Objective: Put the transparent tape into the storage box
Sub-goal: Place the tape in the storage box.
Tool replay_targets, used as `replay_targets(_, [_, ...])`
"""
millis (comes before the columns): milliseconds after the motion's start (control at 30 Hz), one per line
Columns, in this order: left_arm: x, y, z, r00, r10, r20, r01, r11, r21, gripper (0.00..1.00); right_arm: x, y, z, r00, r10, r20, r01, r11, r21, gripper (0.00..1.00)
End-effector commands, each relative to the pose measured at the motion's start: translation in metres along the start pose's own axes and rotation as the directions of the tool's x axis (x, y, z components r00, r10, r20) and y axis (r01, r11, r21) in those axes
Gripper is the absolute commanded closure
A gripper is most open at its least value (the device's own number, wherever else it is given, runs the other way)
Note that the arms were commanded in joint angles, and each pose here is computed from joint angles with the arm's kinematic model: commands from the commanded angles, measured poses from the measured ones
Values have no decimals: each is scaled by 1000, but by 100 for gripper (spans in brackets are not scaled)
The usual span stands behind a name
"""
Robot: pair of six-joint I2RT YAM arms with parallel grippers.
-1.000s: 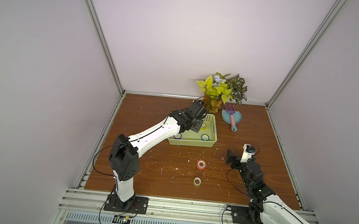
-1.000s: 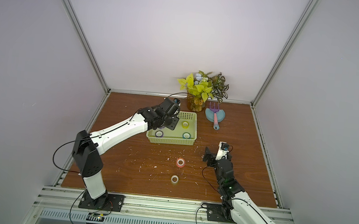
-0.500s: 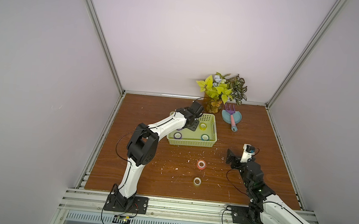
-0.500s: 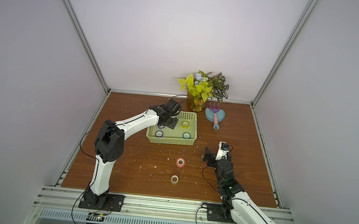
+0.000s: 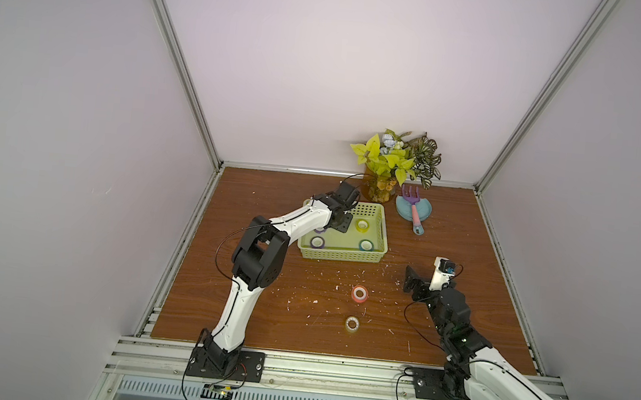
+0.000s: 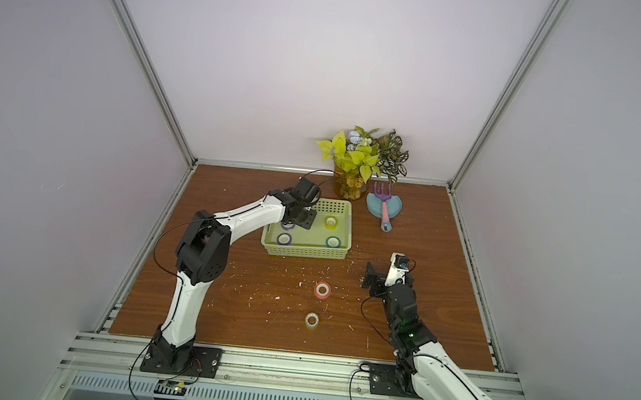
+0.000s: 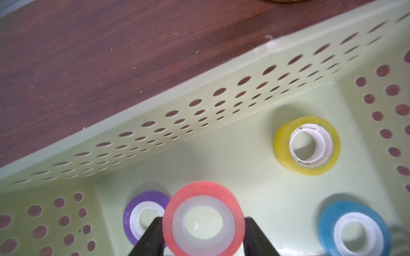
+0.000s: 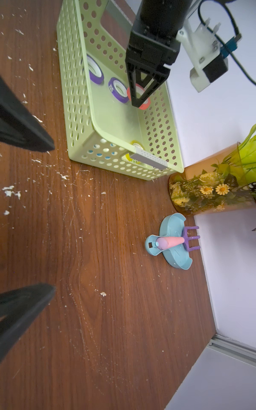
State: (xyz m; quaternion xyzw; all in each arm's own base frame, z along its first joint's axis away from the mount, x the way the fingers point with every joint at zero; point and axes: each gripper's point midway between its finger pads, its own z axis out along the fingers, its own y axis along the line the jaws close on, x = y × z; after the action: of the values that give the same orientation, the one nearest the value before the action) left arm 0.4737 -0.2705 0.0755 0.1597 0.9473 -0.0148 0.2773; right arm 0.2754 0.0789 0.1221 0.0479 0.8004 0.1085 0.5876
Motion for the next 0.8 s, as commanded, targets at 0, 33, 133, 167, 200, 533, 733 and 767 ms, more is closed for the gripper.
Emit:
replay_targets(0, [-5,6,10,1000,-23,14,22,1000,12,49,-12,1,0,999,23,46,-24,1000,2,1])
replay_targets(33, [-5,7,13,1000,-24,14,24,1000,11,49,-12,1,0,999,24,45,-24,1000,3,1])
replay_targets(133, [-4,7,20,1000,-27,12,27,999,17,49,-12,1,0,999,24,45,-24,1000,3,1])
replay_targets(167, [-4,6,22,999,-29,12,29,999,20,49,-12,1,0,999,23,45,-23,1000,3,1])
replay_targets(200, [-3,7,24,999,-31,9,30,999,22,49,-12,1,0,999,23,45,-23,1000,4,1])
replay_targets(533, [-1,7,37,999,-38,4,38,999,25,42,-13,1,0,999,24,45,-24,1000,4,1])
replay_targets(733, [-13,7,26,998,-48,34,47,998,33,28,-12,1,0,999,21,40,-21,1000,5,1])
replay_targets(767, [-17,6,22,998,-51,45,49,998,38,28,-11,1,1,999,20,36,-20,1000,6,1])
